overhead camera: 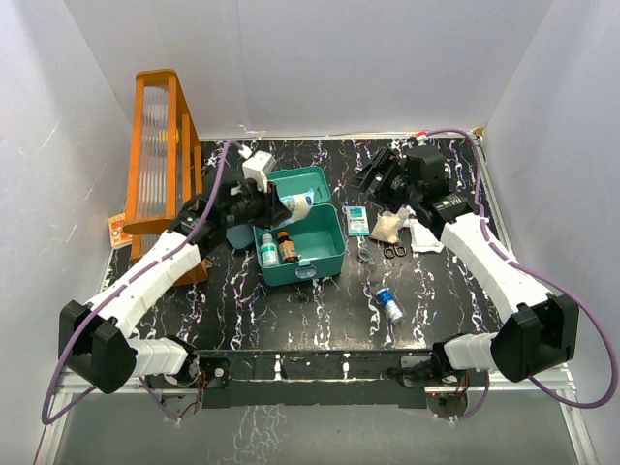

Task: Organize the medicine kit

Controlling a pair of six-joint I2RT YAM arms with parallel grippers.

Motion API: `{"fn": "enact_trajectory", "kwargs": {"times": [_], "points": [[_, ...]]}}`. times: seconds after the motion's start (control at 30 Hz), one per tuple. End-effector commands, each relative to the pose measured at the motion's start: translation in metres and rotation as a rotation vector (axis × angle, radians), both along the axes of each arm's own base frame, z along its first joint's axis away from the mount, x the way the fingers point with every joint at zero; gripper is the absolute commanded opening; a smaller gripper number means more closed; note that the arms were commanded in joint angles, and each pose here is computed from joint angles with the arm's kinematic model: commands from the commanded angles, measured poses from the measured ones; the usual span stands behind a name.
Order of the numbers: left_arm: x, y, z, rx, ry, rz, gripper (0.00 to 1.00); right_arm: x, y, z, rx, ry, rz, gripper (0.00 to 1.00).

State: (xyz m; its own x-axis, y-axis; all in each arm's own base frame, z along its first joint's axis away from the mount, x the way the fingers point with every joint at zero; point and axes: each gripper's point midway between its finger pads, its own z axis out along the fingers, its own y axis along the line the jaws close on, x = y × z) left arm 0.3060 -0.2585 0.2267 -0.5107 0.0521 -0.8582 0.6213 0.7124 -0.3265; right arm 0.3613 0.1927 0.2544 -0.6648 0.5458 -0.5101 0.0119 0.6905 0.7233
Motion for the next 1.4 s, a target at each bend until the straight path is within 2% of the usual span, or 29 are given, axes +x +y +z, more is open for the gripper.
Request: {"fn": "enact_trajectory", "kwargs": {"times": [0.0,0.17,0.37,0.47,0.67,0.83,0.93,1.03,1.2,1.37], "points": [[-0.028,0.018,-0.009,0.068,0.211,-0.097,0.14,-0.002,-0.019,0.001,-0.077,-0.046,-0.045,0.72],[-0.032,0.010,-0.016,0.115,0.325,-0.175,0.16,-0.006,-0.040,-0.021,-0.155,0.003,-0.141,0.71],[-0.023,0.007,-0.025,0.201,0.385,-0.191,0.16,-0.026,-0.063,-0.057,-0.220,0.147,-0.241,0.69],[-0.020,-0.008,-0.028,0.236,0.385,-0.256,0.17,-0.040,-0.078,-0.075,-0.284,0.208,-0.283,0.68],[-0.002,-0.020,-0.045,0.332,0.440,-0.319,0.17,-0.050,-0.095,-0.085,-0.343,0.190,-0.325,0.68],[0.002,-0.036,-0.049,0.289,0.460,-0.363,0.17,-0.049,-0.098,-0.091,-0.381,0.221,-0.321,0.68],[0.007,-0.035,-0.064,0.359,0.478,-0.340,0.17,-0.049,-0.101,-0.094,-0.414,0.235,-0.319,0.68],[0.015,-0.031,-0.077,0.376,0.498,-0.242,0.17,-0.047,-0.105,-0.094,-0.446,0.237,-0.320,0.68],[0.027,-0.039,-0.082,0.247,0.440,-0.106,0.19,-0.047,-0.108,-0.093,-0.467,0.233,-0.323,0.68],[0.030,-0.035,-0.096,0.273,0.509,-0.028,0.20,-0.049,-0.109,-0.095,-0.463,0.239,-0.327,0.68]]}}
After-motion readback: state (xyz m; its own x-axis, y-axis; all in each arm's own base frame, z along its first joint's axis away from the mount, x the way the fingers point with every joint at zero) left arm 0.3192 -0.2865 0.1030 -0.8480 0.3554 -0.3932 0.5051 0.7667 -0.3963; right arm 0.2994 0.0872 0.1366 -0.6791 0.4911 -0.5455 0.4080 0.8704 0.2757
